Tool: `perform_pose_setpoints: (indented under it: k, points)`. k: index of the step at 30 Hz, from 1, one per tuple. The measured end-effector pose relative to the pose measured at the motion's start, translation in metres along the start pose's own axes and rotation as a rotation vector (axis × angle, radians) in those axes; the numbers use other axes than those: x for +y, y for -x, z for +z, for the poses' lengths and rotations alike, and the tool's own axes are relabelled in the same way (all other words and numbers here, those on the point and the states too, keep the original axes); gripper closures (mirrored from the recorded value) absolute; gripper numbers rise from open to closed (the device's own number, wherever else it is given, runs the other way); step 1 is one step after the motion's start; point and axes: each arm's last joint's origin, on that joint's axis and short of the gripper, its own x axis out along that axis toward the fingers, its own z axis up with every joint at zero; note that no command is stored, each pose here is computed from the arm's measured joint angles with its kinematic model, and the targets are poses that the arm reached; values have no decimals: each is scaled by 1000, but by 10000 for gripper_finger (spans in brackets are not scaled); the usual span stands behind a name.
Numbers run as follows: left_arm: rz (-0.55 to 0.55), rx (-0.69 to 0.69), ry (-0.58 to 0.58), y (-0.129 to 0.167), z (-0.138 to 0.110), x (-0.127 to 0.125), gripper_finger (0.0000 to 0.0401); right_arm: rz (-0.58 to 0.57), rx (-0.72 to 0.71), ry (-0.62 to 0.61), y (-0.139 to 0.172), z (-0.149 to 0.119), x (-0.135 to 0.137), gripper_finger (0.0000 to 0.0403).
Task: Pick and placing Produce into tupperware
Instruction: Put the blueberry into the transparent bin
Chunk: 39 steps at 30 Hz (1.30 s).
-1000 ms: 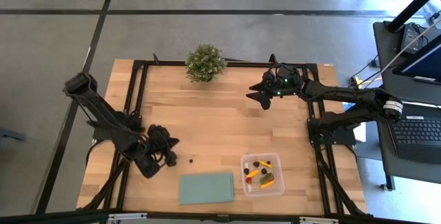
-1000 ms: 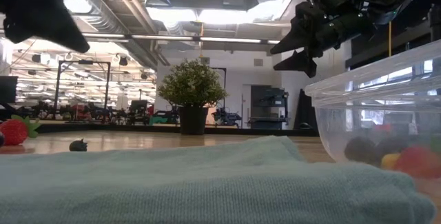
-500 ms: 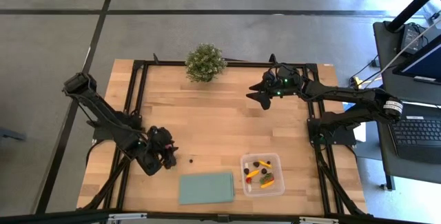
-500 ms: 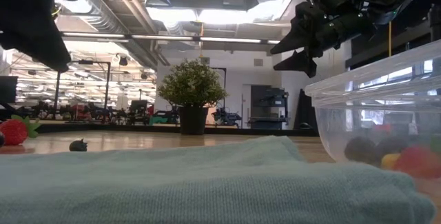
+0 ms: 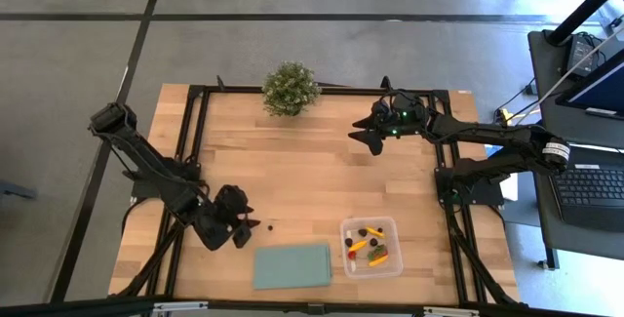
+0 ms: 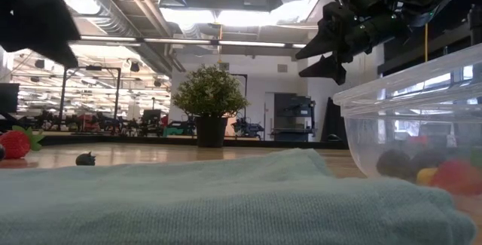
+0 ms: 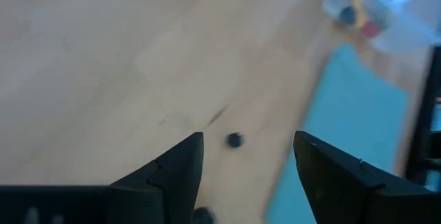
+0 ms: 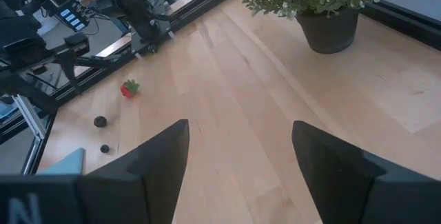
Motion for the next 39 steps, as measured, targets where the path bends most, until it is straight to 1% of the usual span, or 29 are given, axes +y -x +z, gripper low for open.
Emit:
perform_pose_setpoints:
  k: [5, 8, 12, 18, 21, 28, 31, 33, 36, 39]
  points:
    - [-76, 14, -25, -1, 3, -8, 182, 0, 0, 0, 0, 0, 0, 144]
    - [-89, 24, -34, -4, 6, -9, 180, -1, 0, 1, 0, 0, 0, 144]
    - [-103, 40, -78, -8, 12, -9, 180, 0, 0, 2, 0, 0, 0, 144]
    - [-134, 66, -35, -12, 19, -9, 180, -1, 0, 2, 0, 0, 0, 144]
    - [-168, 92, -5, -14, 23, -11, 180, -1, 0, 2, 0, 0, 0, 144]
    - [-210, 52, 72, -16, 31, -15, 180, -1, 0, -2, 0, 0, 0, 144]
    - [-194, 85, 135, -17, 31, -13, 180, 0, 0, -2, 0, 0, 0, 144]
    - [-157, 108, 150, -21, 29, -10, 180, -1, 1, -3, 0, 0, 0, 144]
    - [-62, 133, 117, -32, 26, -3, 180, -4, 9, -6, 0, -1, 0, 144]
    - [-8, 137, 24, -47, 23, 0, 180, -5, 13, -7, 0, -1, -1, 144]
